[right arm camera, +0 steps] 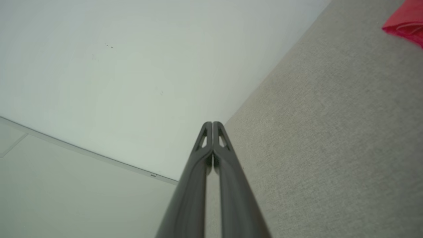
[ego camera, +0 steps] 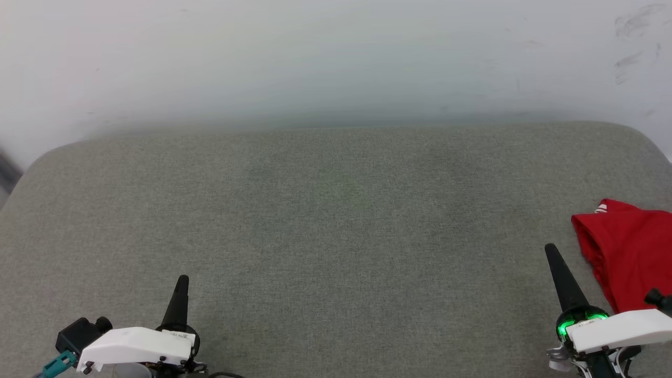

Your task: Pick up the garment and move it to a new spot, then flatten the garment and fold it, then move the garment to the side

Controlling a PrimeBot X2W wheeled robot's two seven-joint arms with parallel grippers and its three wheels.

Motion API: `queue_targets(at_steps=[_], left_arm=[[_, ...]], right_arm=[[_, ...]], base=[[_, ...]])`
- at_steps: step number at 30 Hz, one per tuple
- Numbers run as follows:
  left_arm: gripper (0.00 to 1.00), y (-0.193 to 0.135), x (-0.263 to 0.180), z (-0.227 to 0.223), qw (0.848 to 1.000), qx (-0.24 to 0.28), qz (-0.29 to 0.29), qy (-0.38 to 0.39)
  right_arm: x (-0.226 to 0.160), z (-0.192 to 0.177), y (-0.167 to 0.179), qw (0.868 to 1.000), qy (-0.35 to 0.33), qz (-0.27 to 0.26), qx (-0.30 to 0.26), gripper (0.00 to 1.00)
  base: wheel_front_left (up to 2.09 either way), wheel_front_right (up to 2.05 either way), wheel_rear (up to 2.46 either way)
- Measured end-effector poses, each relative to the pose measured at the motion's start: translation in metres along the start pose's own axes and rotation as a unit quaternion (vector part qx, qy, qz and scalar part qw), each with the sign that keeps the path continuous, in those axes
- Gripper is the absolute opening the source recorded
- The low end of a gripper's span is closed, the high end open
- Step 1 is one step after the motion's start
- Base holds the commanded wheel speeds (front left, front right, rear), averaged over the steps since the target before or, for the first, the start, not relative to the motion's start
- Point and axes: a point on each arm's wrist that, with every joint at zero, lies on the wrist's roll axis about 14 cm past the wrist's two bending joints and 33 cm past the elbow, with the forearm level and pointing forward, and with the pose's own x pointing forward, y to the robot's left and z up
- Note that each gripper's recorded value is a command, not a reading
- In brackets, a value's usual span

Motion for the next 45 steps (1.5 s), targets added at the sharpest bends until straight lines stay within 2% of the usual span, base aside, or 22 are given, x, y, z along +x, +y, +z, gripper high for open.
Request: queue_targets(at_steps=[21,45], left_arm=[[0.0,-0.007,0.004,0.006,0.995,-0.101,-0.016,-0.004],[0.0,-0.014,0.007,0.014,0.98,-0.196,-0.039,-0.011]], right_arm=[[0.008,0.0,-0.006,0.995,-0.005,-0.006,0.102,0.0],[0.015,0.001,-0.011,0.98,-0.013,-0.012,0.197,0.0]], base=[[0.0,0.0,0.0],[0.0,0.0,0.0]])
